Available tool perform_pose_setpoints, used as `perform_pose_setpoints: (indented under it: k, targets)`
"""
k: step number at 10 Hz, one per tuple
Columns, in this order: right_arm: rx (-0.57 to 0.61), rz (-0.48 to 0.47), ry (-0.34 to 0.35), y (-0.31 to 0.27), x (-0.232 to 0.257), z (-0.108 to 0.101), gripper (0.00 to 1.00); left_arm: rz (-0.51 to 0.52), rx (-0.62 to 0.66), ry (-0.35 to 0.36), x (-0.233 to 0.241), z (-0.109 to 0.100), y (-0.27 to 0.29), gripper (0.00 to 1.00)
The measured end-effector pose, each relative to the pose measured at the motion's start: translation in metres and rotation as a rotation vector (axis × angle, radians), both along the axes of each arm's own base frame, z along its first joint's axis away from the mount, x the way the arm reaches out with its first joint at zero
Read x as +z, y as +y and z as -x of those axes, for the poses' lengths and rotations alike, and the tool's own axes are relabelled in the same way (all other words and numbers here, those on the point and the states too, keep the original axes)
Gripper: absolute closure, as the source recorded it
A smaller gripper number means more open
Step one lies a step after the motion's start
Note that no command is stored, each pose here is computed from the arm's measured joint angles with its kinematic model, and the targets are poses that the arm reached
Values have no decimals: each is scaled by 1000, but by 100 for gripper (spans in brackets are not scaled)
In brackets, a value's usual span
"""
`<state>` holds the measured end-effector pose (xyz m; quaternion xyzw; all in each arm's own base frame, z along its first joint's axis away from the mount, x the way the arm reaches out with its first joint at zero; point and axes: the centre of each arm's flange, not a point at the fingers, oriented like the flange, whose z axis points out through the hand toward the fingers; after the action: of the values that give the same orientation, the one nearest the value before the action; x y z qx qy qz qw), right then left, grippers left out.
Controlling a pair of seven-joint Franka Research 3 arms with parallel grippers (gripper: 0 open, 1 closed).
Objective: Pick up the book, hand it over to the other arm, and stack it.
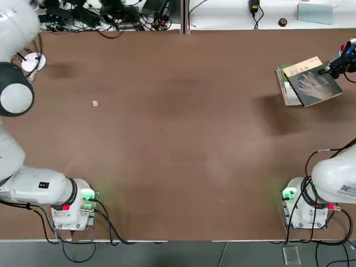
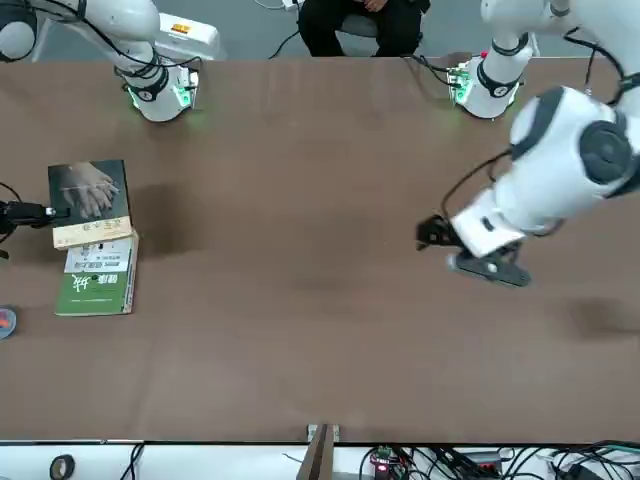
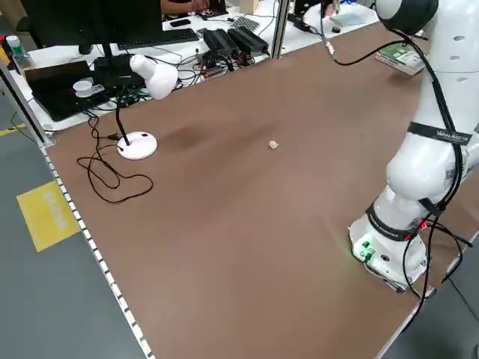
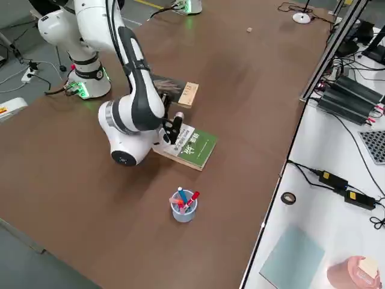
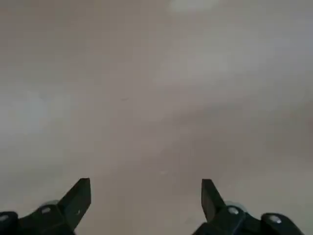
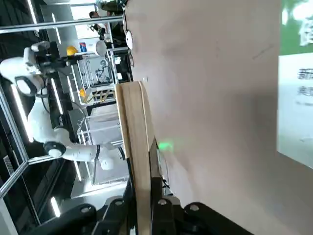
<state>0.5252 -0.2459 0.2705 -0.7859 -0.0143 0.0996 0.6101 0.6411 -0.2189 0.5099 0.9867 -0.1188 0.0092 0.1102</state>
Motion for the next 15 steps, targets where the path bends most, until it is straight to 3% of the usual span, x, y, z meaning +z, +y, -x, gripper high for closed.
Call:
perform_pose_setpoints:
  k: [5,9,15]
  targets:
    - [-25,25,-23,-31,-12,-15,85,-105,-44,11,8,-11,102,0]
    - [-103,60,-48,-49,-39,-26,85,-126,-7,28,12,-11,137,0]
    - [-179,149,-83,-80,-53,-30,85,-190,21,119,13,4,158,0]
